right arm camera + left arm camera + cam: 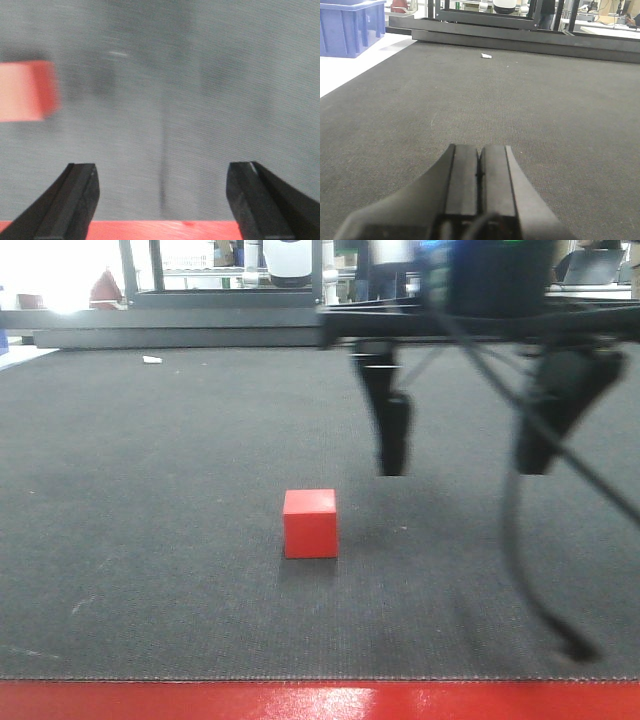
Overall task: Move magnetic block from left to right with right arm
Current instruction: 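Lower the open right gripper over the red cube, then close the right gripper on the red cube and lift it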
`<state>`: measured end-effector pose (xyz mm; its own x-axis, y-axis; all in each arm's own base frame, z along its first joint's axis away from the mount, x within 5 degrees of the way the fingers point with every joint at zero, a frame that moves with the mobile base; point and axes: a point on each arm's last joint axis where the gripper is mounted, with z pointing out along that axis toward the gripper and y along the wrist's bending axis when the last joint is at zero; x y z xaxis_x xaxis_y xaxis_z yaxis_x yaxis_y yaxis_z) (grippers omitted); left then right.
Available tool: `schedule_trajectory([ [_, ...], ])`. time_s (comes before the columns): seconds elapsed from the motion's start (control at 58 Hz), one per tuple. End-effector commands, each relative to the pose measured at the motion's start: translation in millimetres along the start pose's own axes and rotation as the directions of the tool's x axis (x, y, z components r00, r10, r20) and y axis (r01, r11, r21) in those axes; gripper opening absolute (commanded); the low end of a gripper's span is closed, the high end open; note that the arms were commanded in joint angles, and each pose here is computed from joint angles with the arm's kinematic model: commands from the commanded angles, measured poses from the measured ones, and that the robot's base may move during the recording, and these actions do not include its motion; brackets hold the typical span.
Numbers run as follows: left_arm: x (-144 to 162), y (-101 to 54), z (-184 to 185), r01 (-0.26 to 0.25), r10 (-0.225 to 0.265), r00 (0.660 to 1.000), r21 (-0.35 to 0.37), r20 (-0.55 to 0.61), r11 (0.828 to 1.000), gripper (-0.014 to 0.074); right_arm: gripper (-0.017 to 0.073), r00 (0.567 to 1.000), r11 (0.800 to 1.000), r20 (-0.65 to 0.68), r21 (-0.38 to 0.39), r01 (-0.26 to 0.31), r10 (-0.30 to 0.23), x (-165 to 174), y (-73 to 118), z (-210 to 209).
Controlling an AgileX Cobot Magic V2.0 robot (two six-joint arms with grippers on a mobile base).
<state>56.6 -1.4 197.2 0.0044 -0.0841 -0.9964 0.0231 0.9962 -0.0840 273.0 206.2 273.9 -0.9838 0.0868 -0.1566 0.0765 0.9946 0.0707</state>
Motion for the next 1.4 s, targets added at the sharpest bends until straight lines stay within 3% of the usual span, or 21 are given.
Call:
schedule_trajectory([
  [0.0,-5.4,-0.2,-0.8,0.007,-0.007,0.996,0.006,0.086,1.0,-0.0117,0.0622,0.999,0.999,0.051,-0.03,0.014,-0.013,-10.5,15.1,-19.3],
  [0.155,-5.4,-0.2,-0.8,0.007,-0.007,0.996,0.006,0.086,1.0,-0.0117,0.0622,0.999,0.998,0.023,-0.026,0.049,-0.048,-22.9,39.6,-9.3],
  [0.293,-5.4,-0.2,-0.8,0.007,-0.007,0.996,0.006,0.086,1.0,-0.0117,0.0622,0.995,0.993,0.001,-0.067,0.102,-0.102,-32.9,57.7,-3.0],
  [0.379,-5.4,-0.2,-0.8,0.007,-0.007,0.996,0.006,0.086,1.0,-0.0117,0.0622,0.994,0.993,-0.015,-0.065,0.103,-0.104,-36.5,62.8,3.3],
  [0.706,-5.4,-0.2,-0.8,0.007,-0.007,0.996,0.006,0.086,1.0,-0.0117,0.0622,0.993,0.994,-0.051,-0.037,0.101,-0.103,-38.6,66.2,17.7],
  [0.913,-5.4,-0.2,-0.8,0.007,-0.007,0.996,0.006,0.086,1.0,-0.0117,0.0622,0.994,0.995,-0.079,-0.06,0.077,-0.082,-34.4,70.0,20.6],
  [1.378,-5.4,-0.2,-0.8,0.007,-0.007,0.996,0.006,0.086,1.0,-0.0117,0.0622,0.992,0.995,-0.081,-0.048,0.091,-0.095,-26.1,71.0,37.9],
])
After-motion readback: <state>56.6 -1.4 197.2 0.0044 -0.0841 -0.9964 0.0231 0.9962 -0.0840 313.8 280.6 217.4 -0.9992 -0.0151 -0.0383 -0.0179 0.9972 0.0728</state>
